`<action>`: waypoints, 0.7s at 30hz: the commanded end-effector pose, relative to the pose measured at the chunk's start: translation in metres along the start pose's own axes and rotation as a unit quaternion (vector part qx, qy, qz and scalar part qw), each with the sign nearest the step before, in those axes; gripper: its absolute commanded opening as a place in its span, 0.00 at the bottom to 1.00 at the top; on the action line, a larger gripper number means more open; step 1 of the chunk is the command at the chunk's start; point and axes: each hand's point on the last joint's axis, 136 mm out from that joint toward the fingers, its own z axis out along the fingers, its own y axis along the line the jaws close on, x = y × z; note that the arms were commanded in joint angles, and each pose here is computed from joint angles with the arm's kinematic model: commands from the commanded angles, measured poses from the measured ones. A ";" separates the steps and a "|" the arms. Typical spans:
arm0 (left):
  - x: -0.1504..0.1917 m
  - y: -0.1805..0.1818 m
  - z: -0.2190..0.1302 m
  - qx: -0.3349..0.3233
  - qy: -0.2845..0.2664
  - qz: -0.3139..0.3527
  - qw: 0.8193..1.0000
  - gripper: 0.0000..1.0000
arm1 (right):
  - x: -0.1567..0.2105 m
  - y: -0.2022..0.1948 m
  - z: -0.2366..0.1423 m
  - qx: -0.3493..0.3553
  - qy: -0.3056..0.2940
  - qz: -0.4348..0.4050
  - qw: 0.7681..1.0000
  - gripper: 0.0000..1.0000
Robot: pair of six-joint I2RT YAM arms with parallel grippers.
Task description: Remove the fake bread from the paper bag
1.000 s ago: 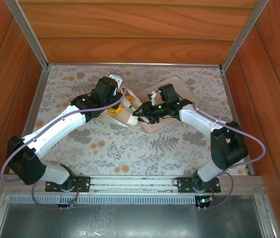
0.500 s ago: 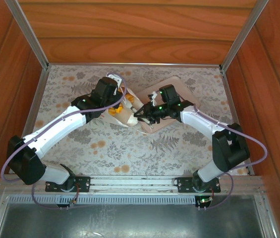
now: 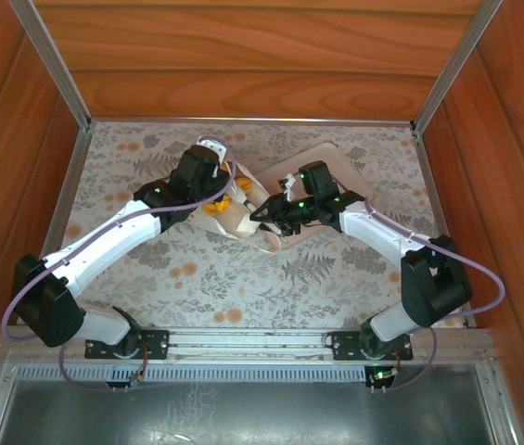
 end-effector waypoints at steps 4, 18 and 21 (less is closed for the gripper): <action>-0.025 -0.002 -0.011 0.010 -0.049 -0.027 0.998 0.00 | 0.003 0.002 -0.001 -0.014 0.014 0.014 1.000 0.61; -0.023 -0.005 -0.013 0.020 -0.048 -0.026 0.998 0.00 | -0.027 0.005 0.011 -0.037 -0.017 0.007 0.999 0.61; -0.021 -0.006 -0.012 0.023 -0.046 -0.025 0.998 0.00 | -0.033 0.007 0.013 -0.042 -0.023 0.005 0.999 0.61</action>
